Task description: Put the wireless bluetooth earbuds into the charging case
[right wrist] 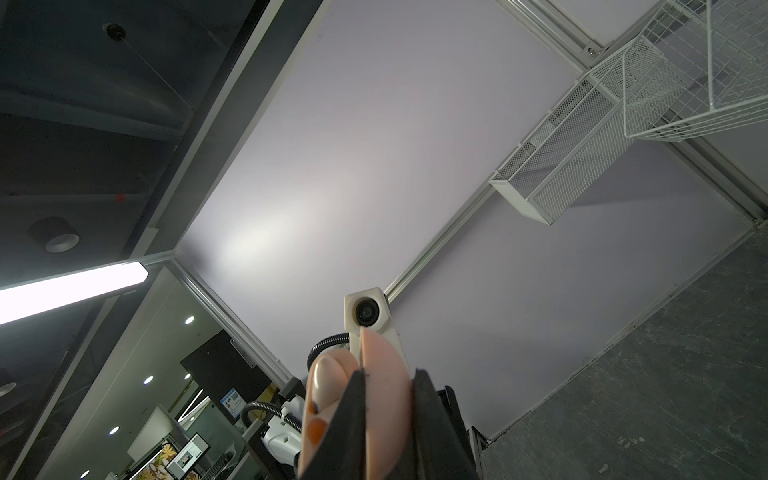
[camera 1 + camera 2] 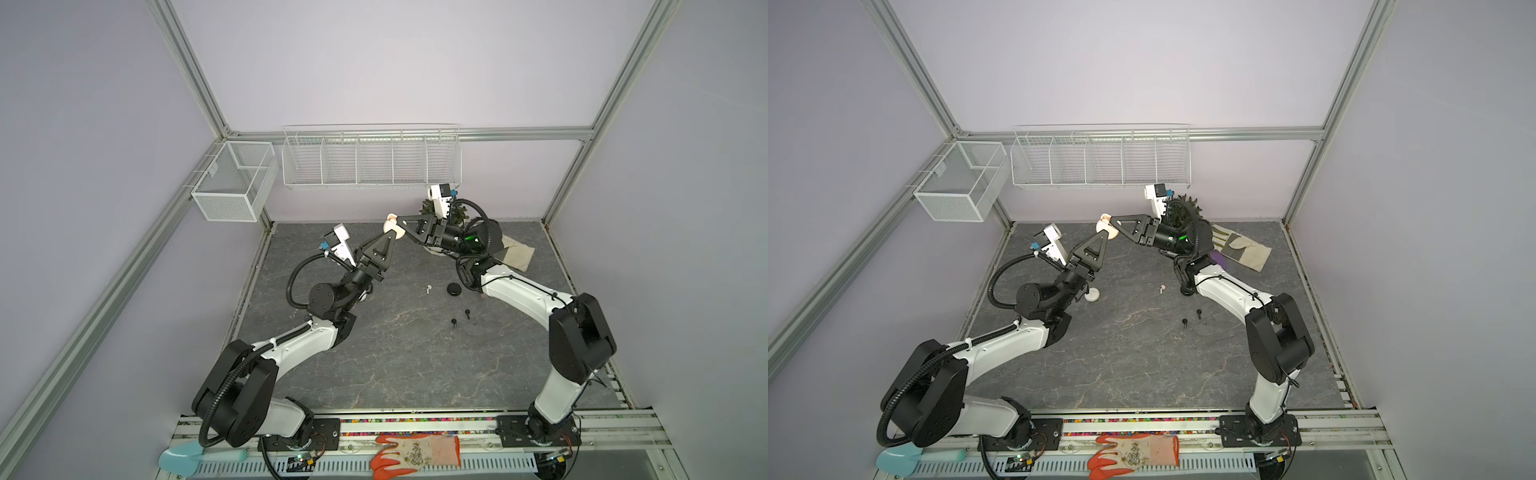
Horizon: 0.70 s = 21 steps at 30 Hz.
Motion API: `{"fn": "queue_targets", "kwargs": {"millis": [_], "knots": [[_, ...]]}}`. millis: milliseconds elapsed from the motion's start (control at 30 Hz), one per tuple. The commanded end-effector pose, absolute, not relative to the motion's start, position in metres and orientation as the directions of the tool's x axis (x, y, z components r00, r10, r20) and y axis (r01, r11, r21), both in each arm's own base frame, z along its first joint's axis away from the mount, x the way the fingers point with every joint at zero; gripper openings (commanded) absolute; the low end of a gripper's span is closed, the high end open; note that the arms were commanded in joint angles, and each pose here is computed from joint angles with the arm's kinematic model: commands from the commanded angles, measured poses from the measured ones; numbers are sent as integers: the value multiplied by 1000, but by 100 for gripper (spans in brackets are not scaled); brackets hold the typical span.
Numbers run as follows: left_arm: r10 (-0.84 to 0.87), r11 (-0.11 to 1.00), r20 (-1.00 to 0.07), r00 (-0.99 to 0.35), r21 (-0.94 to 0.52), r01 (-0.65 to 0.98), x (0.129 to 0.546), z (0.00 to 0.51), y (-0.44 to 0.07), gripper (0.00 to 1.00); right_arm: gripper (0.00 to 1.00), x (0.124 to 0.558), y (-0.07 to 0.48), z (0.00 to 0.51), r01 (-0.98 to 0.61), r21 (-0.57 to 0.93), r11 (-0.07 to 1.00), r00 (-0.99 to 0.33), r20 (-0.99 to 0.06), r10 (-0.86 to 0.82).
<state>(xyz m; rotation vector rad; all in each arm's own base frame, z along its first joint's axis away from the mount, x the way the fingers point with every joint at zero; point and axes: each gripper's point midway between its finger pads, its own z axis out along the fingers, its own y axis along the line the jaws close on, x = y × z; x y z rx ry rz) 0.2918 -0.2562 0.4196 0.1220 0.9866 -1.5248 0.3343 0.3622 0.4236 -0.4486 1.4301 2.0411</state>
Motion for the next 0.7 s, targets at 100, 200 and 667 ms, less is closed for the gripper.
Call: {"fn": "queue_targets", "kwargs": {"millis": [100,200,667], "knots": [[-763,115,-598,-244,-497,860,287,416,-255,19,16,313,354,453,-698,667,-260,-716,-636,289],[-762,115,-599,-247,-500,858,287,415,-255,35,14,312,353,453,-702,667,-249,-711,-641,287],[-712,113,-659,-242,-448,887,275,409,-261,64,12,321,344,424,-779,626,35,-612,-771,178]]}}
